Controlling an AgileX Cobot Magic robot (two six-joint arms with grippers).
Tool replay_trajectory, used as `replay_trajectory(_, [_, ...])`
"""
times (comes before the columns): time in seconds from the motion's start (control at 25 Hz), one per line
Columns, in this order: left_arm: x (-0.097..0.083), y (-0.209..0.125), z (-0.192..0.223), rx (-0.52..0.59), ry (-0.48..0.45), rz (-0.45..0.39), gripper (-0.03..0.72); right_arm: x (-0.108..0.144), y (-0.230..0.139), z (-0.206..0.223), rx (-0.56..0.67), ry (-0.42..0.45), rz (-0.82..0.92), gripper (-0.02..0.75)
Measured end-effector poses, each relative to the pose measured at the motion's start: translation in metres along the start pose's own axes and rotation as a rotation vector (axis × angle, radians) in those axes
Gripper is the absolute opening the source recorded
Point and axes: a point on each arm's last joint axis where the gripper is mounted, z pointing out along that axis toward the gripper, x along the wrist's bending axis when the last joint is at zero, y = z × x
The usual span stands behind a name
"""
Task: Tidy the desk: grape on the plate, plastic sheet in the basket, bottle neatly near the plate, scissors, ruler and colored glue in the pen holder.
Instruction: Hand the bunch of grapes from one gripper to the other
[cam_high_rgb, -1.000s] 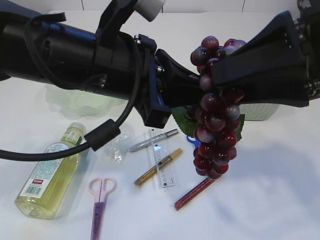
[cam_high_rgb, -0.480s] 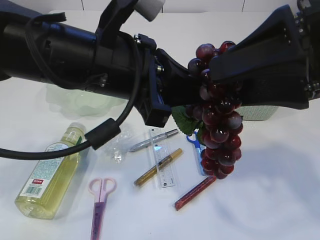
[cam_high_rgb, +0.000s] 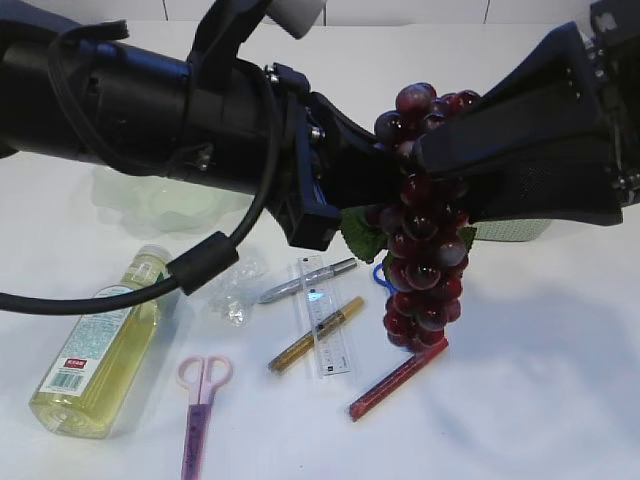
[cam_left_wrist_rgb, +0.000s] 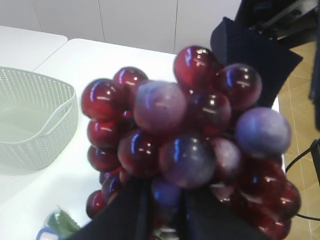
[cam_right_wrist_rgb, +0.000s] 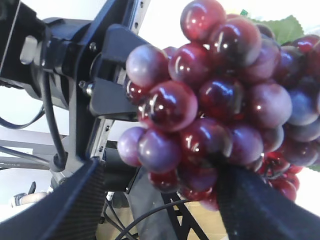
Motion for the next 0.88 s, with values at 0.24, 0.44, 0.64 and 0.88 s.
replay_trajectory(0.24, [0.000, 0.000, 0.000, 0.005, -0.001, -0.006, 0.084, 0.000, 0.000, 0.000, 0.003, -0.005, 0.011, 0.543])
replay_trajectory(0.44, [0.000, -0.001, 0.000, 0.009, -0.001, -0.003, 0.084, -0.001, 0.000, 0.000, 0.004, -0.006, 0.013, 0.543])
replay_trajectory(0.64, [0.000, -0.001, 0.000, 0.010, -0.002, -0.002, 0.084, -0.001, 0.000, -0.001, 0.012, -0.026, 0.004, 0.543])
replay_trajectory(0.88, [0.000, -0.001, 0.000, 0.010, -0.002, -0.005, 0.084, 0.006, 0.010, -0.012, 0.027, -0.141, -0.068, 0.544])
